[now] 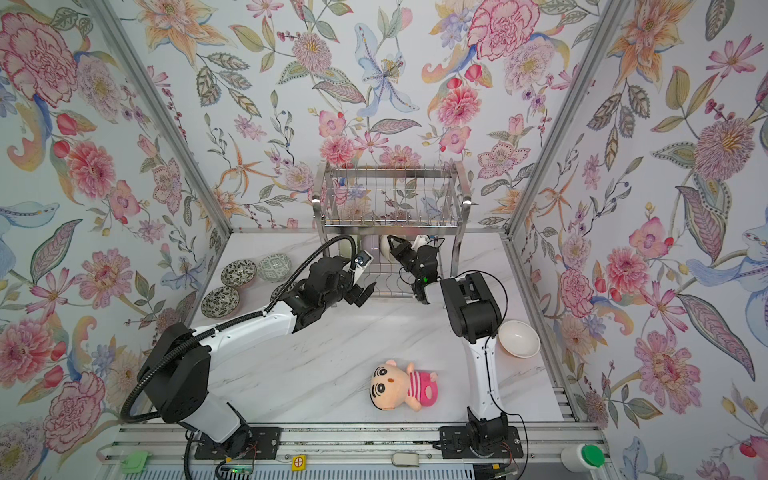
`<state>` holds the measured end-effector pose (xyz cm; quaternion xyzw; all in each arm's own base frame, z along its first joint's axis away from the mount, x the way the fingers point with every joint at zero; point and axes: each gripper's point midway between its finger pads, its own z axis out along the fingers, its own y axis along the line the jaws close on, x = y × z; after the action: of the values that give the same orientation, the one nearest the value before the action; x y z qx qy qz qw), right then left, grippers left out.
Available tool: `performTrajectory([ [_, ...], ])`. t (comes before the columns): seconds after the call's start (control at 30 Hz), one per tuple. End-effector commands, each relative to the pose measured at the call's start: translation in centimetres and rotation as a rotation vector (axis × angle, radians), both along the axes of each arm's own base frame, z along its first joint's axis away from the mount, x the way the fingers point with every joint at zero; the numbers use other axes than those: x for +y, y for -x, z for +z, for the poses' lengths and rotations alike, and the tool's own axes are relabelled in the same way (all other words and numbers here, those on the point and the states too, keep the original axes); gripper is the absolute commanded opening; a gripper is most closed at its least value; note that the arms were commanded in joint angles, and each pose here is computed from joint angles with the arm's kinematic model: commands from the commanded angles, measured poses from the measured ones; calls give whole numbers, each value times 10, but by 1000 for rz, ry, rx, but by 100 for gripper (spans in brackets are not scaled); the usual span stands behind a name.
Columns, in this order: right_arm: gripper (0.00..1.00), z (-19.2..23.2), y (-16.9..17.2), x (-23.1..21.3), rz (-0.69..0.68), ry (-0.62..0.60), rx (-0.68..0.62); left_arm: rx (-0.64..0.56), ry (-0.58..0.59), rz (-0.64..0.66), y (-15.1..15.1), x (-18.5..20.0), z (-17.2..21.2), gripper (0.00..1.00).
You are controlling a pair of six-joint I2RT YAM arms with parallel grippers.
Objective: Load the bowls into the dish rack
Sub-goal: 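Press the cream bowl upright in the slot with the right gripper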
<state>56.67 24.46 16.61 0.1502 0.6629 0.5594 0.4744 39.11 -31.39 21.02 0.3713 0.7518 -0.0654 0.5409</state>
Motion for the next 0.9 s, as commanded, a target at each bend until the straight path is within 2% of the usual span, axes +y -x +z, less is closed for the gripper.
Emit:
performTrajectory([
  [0.0,7,13,-5,0,0,-41,-57,-34,-5,-5,-6,-8,14,99],
  [0.47,9,-1,-12,5,16,-88,-30,-31,-24,16,-6,-2,9,99],
  [0.87,12,-10,-8,-1,3,-69,-1,-34,-30,26,-5,1,10,99],
])
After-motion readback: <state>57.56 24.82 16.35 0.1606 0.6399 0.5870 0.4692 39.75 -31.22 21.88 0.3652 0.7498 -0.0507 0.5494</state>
